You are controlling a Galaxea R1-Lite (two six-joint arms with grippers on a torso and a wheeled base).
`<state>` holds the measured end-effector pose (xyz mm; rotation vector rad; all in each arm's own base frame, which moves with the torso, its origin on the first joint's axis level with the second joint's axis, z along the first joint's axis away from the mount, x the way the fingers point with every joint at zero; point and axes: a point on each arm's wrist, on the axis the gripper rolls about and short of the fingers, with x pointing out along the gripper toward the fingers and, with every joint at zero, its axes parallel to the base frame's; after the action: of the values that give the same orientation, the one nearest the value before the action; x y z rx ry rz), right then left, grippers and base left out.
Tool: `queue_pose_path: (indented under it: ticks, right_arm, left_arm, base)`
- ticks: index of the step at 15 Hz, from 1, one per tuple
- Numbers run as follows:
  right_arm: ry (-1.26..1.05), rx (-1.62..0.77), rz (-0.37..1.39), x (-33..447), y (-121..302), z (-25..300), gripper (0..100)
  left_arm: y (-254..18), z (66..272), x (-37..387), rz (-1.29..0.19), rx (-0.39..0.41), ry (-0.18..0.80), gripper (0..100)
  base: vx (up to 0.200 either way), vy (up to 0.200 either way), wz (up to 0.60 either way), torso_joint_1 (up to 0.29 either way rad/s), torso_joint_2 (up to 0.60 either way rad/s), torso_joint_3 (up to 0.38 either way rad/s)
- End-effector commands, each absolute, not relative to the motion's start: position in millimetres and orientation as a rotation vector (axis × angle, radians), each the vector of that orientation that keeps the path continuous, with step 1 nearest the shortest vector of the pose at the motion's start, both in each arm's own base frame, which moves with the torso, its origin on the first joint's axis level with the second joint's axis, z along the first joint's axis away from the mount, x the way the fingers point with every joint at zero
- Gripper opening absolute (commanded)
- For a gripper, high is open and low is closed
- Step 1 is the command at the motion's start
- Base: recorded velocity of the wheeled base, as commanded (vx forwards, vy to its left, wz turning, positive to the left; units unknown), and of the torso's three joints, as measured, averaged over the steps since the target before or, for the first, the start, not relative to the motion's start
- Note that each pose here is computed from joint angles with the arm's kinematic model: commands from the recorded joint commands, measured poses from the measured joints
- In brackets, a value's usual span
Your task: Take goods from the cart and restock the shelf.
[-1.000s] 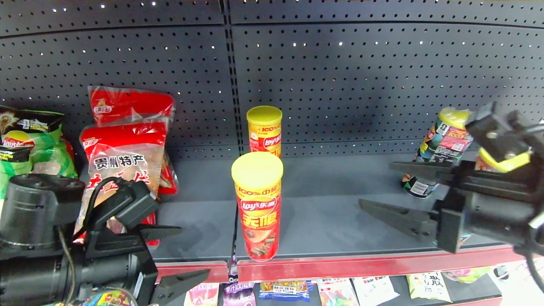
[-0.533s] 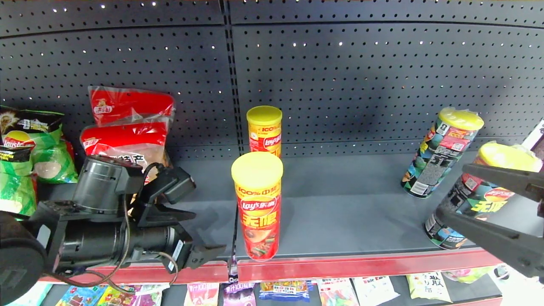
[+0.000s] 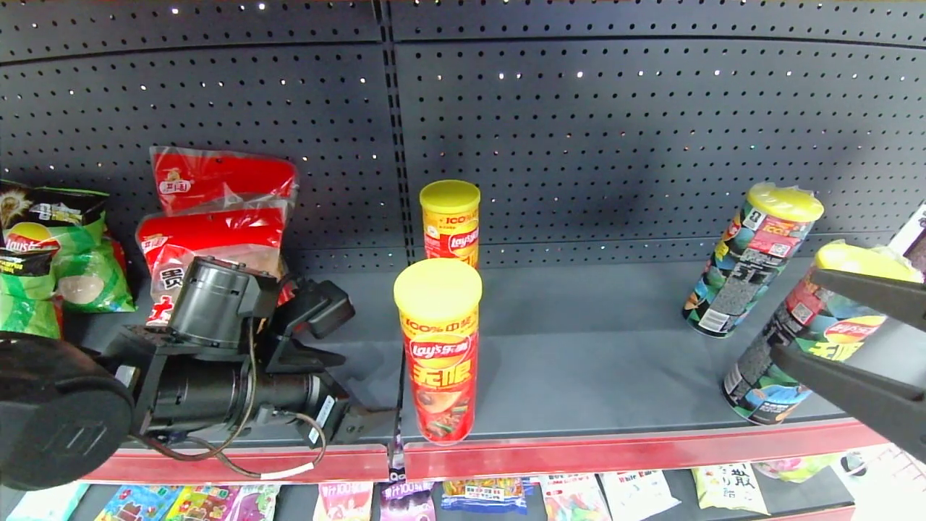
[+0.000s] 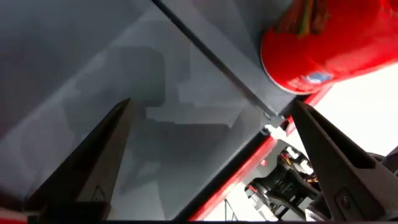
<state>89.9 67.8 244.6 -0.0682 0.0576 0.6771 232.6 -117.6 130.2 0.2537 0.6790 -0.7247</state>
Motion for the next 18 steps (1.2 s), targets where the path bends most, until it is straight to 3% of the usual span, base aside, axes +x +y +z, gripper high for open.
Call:
queue_pose_path:
  ticks: [1,18]
  right_arm:
    - [0.059,-0.069,0.678,91,68,245,100]
    - [0.062,-0.06,0.671,91,68,245,100]
  left_arm:
    - [-122,129,238,-0.729,0.256,0.682,100]
    - [-137,128,249,-0.757,0.267,0.671,100]
  base:
    - [0.0,0.0,0.0,0.0,0.0,0.0]
    - [0.0,0.0,0.0,0.0,0.0,0.0]
